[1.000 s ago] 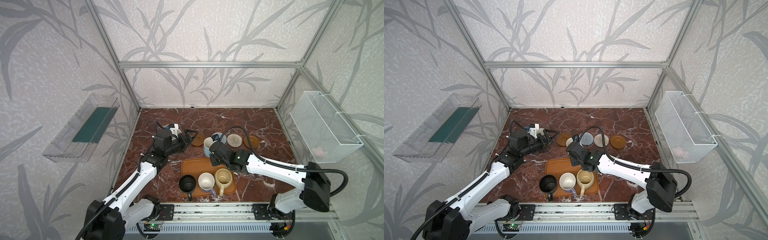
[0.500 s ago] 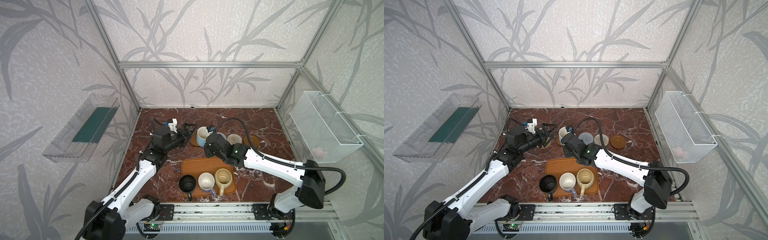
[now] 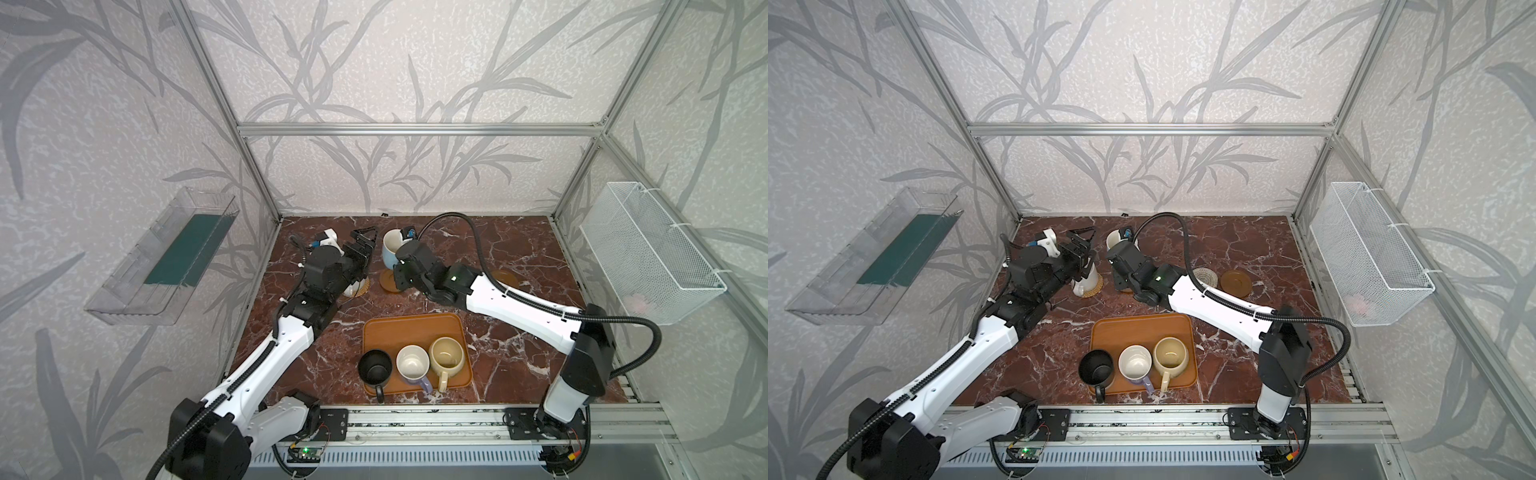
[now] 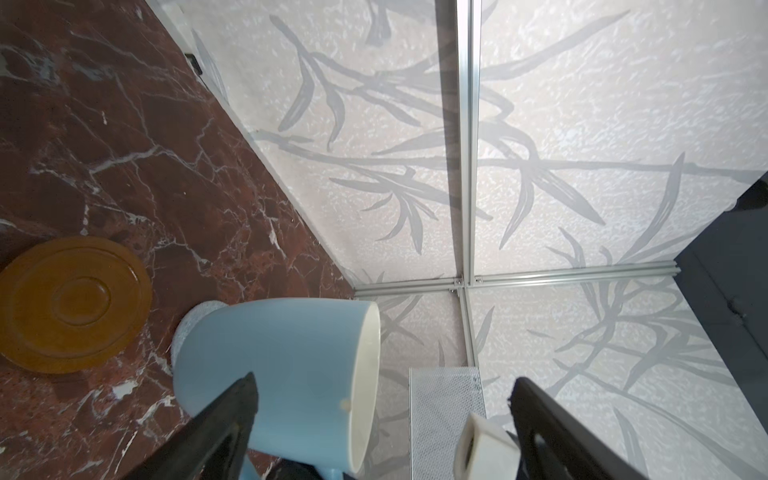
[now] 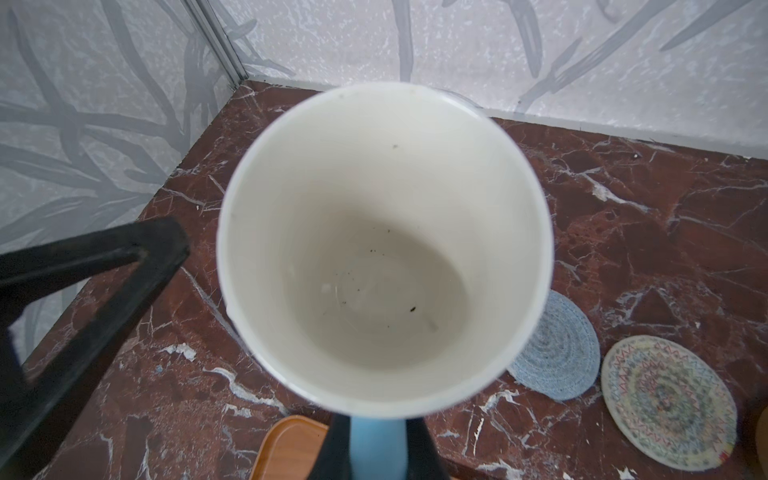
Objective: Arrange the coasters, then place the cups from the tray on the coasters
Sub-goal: 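Carry the light blue mug with right gripper over the brown wooden coaster, then lower the light blue mug onto the brown wooden coaster and open right gripper, then raise right gripper back toward the tray while left gripper moves over the black mug, then lower left gripper onto the black mug on the tray and close it, then lift the black mug off the tray with left gripper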
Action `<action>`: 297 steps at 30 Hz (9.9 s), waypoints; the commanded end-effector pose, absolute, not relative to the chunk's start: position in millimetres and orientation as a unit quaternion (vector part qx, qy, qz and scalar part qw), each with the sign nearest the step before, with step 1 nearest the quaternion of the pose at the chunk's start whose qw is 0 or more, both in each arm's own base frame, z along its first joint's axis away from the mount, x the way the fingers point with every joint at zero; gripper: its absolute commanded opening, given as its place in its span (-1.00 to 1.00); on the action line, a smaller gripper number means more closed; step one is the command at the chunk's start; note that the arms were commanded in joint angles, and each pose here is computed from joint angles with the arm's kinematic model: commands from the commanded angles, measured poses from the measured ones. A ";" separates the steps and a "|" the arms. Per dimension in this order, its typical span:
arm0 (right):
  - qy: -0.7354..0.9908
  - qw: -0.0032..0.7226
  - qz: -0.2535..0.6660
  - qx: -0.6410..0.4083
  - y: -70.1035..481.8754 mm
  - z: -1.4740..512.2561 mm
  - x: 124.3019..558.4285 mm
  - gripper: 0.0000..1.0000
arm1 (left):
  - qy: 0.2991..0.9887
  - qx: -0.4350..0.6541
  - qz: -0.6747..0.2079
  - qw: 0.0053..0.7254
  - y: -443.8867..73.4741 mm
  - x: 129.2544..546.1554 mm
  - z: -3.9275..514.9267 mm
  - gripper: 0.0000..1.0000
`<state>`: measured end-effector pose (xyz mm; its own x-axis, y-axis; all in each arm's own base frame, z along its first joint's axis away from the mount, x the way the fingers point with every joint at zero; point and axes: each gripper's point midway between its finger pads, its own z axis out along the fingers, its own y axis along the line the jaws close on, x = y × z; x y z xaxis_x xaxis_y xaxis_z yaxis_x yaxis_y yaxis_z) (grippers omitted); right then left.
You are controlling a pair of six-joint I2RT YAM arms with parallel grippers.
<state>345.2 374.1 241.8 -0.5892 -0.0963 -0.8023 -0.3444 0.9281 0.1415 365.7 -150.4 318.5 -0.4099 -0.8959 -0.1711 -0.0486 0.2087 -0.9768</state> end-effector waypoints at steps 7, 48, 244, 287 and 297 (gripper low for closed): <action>0.870 0.467 0.132 -0.090 391.3 258.8 378.6 -1.00 | 0.660 -0.476 -0.466 0.347 -133.6 370.7 307.0 0.98; 0.916 0.389 0.073 -0.065 391.3 133.0 417.0 -1.00 | 0.691 -0.539 -0.417 0.241 -130.4 358.1 220.4 0.74; 0.895 0.263 0.298 -0.199 317.7 173.3 221.8 0.98 | 0.983 0.057 -0.057 0.163 -164.3 127.2 91.1 -0.49; 0.855 0.349 0.326 -0.205 312.5 223.9 239.1 0.98 | 0.942 0.024 -0.081 0.324 -169.1 179.2 196.1 -1.00; 0.862 0.340 0.318 -0.201 301.5 214.9 235.8 0.98 | 0.962 0.004 -0.099 0.254 -169.1 154.8 131.4 -1.00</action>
